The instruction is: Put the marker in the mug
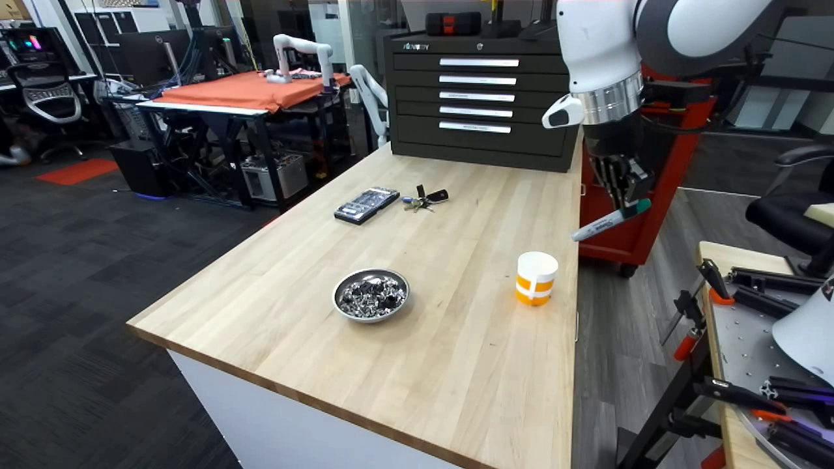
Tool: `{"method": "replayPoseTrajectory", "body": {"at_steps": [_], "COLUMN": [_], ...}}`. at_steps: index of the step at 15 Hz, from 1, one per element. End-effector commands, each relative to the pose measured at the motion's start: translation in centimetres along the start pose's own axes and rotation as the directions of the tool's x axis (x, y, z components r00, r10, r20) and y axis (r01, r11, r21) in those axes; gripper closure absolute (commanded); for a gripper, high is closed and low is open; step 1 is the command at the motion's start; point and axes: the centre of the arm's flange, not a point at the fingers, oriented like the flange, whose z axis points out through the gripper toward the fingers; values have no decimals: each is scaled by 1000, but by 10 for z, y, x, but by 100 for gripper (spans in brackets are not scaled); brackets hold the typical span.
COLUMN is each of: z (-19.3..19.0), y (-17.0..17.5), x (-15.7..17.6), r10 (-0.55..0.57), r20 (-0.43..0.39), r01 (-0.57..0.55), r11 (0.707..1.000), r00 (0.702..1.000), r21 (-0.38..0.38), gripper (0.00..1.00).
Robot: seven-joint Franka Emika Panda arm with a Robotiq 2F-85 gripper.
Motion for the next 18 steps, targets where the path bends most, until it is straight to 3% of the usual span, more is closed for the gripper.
{"method": "replayPoseTrajectory", "body": {"at_steps": [1,11,18], "z": [-10,-5,3], "y": [10,30,38], "x": [26,82,117], "r10": [-61,-165,-212], "r20": [87,271,336], "r01": [63,174,222], "r11": [998,985,975], "r00": [994,948,918], "r21": [-16,-9,8], "gripper": [95,95,95]}}
